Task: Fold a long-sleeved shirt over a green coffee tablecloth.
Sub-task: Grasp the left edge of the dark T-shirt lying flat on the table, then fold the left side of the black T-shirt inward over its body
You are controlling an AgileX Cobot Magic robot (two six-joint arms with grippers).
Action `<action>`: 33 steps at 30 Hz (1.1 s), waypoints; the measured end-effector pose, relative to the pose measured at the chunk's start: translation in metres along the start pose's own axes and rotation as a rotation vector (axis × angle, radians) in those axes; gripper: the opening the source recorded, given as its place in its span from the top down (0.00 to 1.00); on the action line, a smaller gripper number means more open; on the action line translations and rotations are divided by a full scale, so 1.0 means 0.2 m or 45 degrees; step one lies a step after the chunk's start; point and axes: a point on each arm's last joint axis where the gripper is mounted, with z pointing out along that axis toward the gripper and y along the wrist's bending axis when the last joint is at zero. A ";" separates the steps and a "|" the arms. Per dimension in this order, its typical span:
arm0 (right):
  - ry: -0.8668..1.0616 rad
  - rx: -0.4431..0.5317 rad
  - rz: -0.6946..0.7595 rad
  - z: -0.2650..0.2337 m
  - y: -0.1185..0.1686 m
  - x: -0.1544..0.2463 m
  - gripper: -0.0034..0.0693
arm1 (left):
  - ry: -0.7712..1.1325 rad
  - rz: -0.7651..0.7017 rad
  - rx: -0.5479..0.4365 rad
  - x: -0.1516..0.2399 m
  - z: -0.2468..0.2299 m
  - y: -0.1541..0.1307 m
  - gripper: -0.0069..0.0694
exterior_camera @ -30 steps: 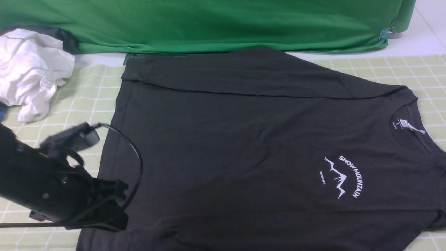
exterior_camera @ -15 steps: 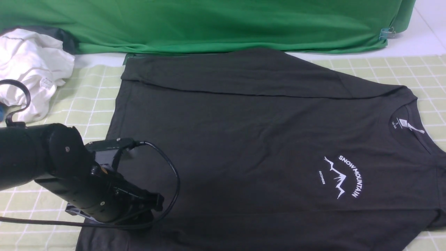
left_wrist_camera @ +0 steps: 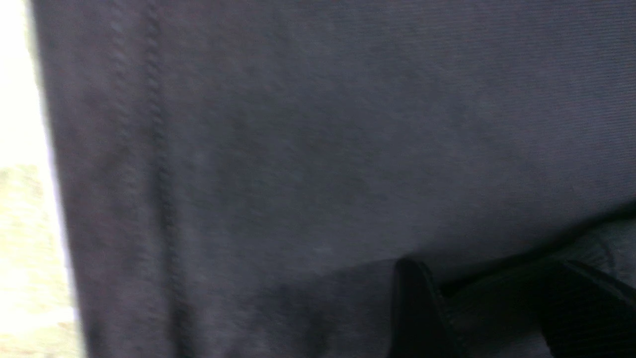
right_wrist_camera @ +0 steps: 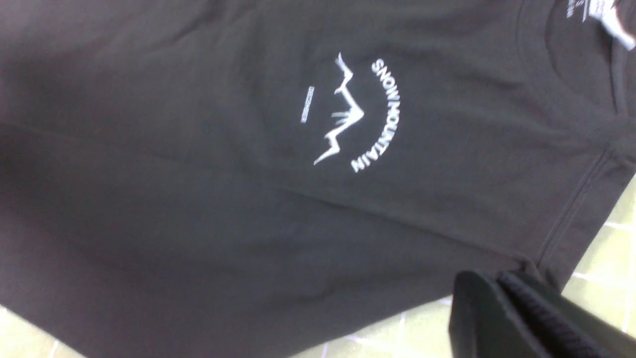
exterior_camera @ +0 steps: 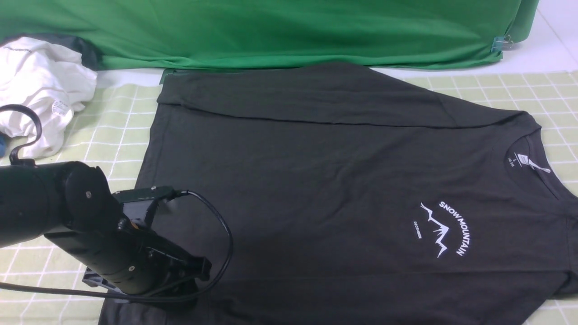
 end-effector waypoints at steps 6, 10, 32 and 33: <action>-0.008 0.002 0.000 0.00 0.00 0.00 0.88 | 0.034 -0.025 0.022 0.01 0.00 -0.01 0.67; -0.011 0.003 0.000 0.00 0.00 0.00 0.86 | 0.056 -0.026 0.023 0.02 0.00 -0.01 0.85; -0.011 0.004 -0.003 0.00 0.00 0.00 0.83 | -0.538 -0.113 0.115 -0.26 -0.63 -0.19 0.88; -0.011 0.004 -0.003 0.00 0.00 0.00 0.83 | -0.528 -0.124 0.099 -0.29 -0.59 -0.18 0.88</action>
